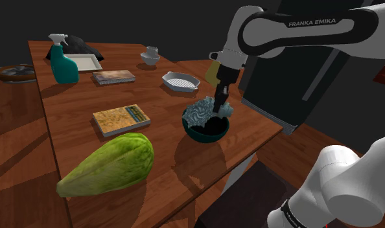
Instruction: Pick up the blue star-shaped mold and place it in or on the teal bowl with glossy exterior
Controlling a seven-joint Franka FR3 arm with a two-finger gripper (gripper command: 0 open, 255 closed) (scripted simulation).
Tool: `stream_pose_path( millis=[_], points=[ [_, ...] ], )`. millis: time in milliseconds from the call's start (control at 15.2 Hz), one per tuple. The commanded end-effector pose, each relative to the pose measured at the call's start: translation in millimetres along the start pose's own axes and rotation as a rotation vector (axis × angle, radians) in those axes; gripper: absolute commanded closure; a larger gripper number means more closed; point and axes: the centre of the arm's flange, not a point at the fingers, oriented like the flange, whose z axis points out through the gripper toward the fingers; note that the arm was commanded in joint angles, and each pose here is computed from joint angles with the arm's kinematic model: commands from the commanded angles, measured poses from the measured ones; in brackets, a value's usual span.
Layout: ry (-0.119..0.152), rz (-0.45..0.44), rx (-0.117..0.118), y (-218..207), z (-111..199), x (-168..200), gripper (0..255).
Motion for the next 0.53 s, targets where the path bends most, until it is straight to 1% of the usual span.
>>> stream_pose_path(
  millis=[0, 66, 396, 462],
  points=[
    [0.0, 0.0, 0.0, 0.0, -0.2, 0.1, 255],
    [0.0, 0.0, 0.0, 0.0, -0.1, 0.1, 0],
    [0.0, 0.0, 0.0, 0.0, -0.2, 0.1, 0],
    [0.0, 0.0, 0.0, 0.0, -13.4, 0.1, 0]
  ],
)
